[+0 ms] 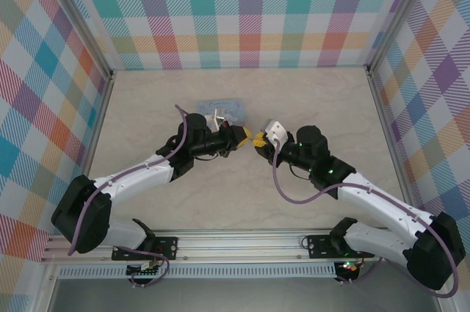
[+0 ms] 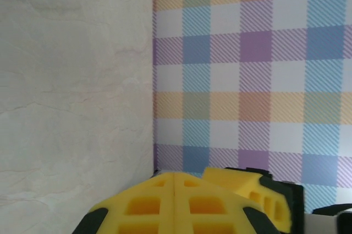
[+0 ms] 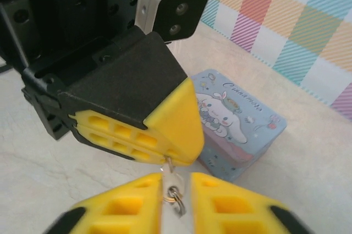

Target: Unlock a padlock with a key

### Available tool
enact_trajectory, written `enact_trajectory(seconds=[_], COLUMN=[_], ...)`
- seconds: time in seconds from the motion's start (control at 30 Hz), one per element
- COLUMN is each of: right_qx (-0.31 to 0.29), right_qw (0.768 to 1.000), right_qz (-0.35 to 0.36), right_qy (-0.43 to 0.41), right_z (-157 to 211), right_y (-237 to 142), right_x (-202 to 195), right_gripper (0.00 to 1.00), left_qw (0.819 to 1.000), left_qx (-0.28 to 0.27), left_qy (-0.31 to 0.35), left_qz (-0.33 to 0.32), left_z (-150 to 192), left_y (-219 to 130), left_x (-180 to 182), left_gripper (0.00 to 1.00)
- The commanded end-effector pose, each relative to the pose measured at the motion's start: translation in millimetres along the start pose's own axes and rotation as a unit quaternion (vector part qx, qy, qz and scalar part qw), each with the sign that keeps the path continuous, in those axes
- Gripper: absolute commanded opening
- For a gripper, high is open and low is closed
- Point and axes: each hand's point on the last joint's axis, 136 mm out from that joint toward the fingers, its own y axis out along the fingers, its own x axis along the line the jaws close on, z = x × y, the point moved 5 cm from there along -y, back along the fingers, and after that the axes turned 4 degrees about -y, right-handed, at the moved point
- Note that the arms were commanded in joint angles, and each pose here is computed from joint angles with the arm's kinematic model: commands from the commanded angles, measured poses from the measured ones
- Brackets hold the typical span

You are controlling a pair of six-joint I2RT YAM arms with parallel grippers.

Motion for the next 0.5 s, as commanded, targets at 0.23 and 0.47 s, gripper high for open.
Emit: enact_trajectory(seconds=[0.23,0.47], right_qx=[-0.049,-0.104], right_qw=[0.978,0.922], right_qz=[-0.085,-0.221], right_qy=[0.187,0.301], right_z=[-17.7,-42.1], right_y=[-45.1,-57.5], right_x=[-6.7,-11.9], right_gripper=[0.61,0.71], left_qw=[0.939,0.874], left_qx=[0.044,0.126], left_qy=[0.334,0.468], left_qz=[-0.072,-0.043], left_z=[10.1,26.9], left_y=[-34.7,-49.6], left_x=[-44.0,-72.1], left_gripper=[0.00,0.00])
